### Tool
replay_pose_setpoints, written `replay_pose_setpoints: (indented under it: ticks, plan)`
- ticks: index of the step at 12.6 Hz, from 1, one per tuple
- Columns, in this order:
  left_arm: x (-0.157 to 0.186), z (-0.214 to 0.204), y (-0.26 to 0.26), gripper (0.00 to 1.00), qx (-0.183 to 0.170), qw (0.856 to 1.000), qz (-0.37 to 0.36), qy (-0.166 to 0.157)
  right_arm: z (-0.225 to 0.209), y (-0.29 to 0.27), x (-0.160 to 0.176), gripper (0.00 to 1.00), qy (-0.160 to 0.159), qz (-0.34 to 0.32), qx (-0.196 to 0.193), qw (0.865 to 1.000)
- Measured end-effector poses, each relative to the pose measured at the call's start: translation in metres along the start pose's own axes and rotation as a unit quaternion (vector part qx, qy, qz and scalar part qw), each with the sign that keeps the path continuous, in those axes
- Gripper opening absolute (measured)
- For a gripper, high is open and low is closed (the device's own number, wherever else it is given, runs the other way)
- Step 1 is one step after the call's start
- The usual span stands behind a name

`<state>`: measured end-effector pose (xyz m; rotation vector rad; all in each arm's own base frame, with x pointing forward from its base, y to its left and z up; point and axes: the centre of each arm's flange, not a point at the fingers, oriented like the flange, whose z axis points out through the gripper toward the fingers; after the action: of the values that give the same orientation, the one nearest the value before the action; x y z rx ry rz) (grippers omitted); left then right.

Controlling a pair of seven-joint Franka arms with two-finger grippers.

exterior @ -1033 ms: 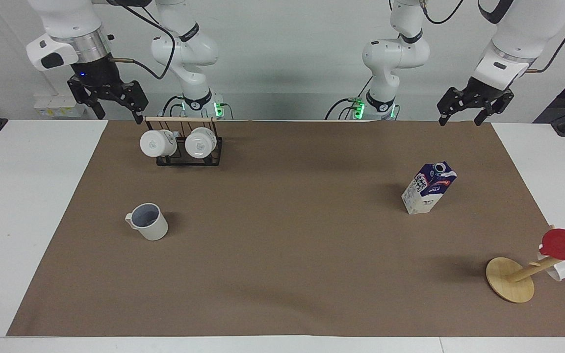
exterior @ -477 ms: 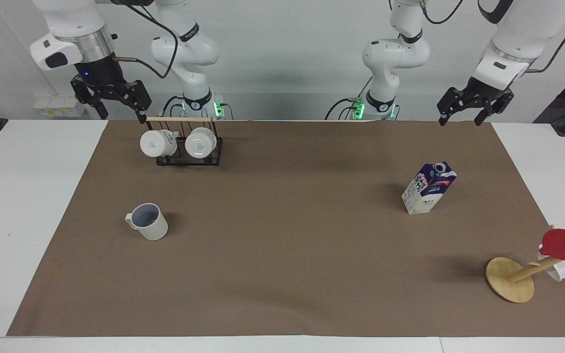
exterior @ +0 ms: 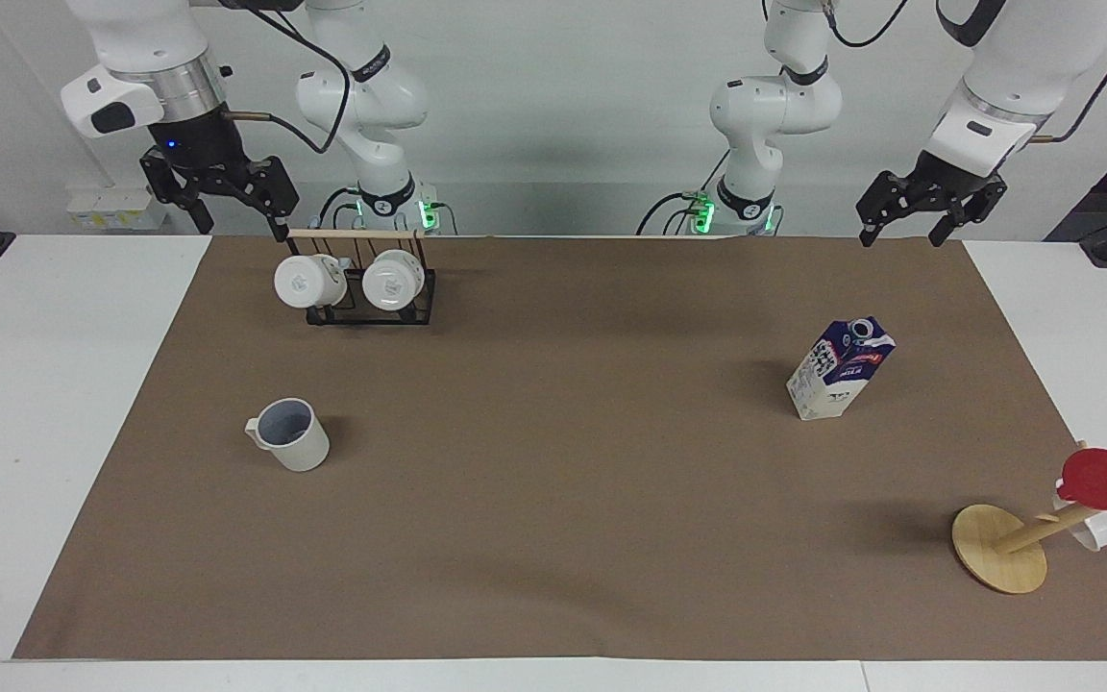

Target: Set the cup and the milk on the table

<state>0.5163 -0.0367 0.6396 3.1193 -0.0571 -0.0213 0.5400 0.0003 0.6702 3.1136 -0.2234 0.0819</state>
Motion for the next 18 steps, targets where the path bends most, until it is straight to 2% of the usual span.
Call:
replay_pose_setpoints:
  ticks: [15,18]
  plan:
    - [0.0,0.0,0.0,1.0,0.0,1.0,0.0,0.0,-0.0005,0.0067,0.001,1.0,0.001,0.006,0.0,1.0]
    - [0.0,0.0,0.0,1.0,0.0,1.0,0.0,0.0,-0.0001,0.0063,0.0043,1.0,0.011,0.006,0.001,1.0]
